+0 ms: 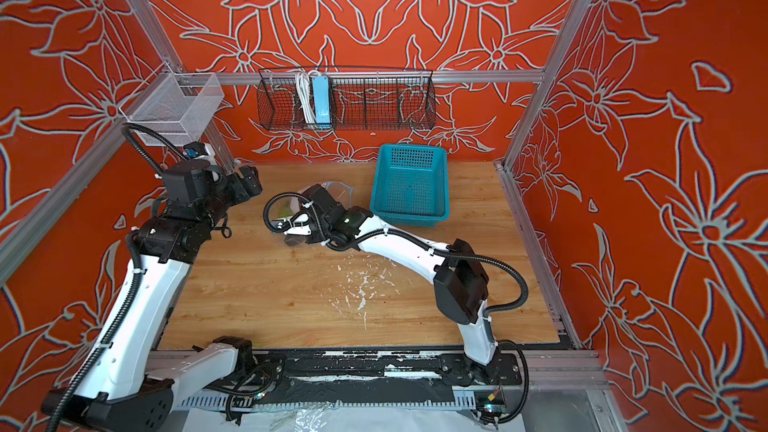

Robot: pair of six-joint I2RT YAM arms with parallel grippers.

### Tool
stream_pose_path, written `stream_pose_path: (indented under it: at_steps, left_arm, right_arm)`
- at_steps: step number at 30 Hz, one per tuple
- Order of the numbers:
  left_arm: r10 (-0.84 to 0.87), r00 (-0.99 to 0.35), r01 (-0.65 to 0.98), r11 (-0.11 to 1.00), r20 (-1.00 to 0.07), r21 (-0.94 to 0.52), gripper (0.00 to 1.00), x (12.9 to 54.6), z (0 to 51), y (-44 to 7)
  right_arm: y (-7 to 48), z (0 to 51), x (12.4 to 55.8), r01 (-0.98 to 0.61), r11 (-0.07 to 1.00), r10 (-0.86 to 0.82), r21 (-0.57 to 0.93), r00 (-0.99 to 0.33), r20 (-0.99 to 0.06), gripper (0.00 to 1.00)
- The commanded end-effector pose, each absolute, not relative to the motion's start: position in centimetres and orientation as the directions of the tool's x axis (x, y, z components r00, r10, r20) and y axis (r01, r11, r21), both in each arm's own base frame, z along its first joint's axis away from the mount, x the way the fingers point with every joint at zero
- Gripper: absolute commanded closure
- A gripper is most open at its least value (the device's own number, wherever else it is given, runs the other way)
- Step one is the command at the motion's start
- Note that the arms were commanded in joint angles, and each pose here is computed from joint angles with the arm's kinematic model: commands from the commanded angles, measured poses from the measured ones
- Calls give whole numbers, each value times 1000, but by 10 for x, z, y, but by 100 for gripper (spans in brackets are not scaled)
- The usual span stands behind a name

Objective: Place the food in the zip-top bag and seal the zipper

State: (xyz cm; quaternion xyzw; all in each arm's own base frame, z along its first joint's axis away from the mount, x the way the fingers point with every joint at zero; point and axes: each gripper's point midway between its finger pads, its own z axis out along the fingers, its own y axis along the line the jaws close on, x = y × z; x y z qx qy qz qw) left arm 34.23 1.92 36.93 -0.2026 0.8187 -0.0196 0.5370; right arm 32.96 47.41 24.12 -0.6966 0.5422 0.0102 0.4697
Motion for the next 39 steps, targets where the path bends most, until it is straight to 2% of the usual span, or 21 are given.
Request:
stream_pose_path:
  at_steps: [1,8,14,20,27,35,39]
  left_arm:
    - [-399,-446,-416,885,-801,-209,3,329,335,35]
    - [-448,-420,-427,865,-789,-263,3,308,322,39]
    - [-375,-398,-249,923,-837,-295,3,310,330,16]
    - [-175,-425,-25,983,-888,-181,3,327,325,-10]
    - [-61,-406,266,947,-912,-182,3,321,315,-55]
    - [61,-438,429,891,-897,-150,3,327,294,-78]
    - [92,-400,458,882,-912,-112,3,333,299,-80]
  right_arm:
    - [483,275,328,-807,101,-696,-582,360,-621,100]
    - [490,314,337,-826,163,-690,-540,296,-661,100]
    - [491,341,348,-828,226,-647,-513,266,-715,100]
    - [493,346,354,-850,244,-608,-466,240,-757,100]
    - [494,348,345,-903,193,-554,-383,221,-803,100]
    - [487,350,343,-939,155,-511,-305,188,-839,100]
    - [485,349,342,-950,133,-500,-282,181,-847,100]
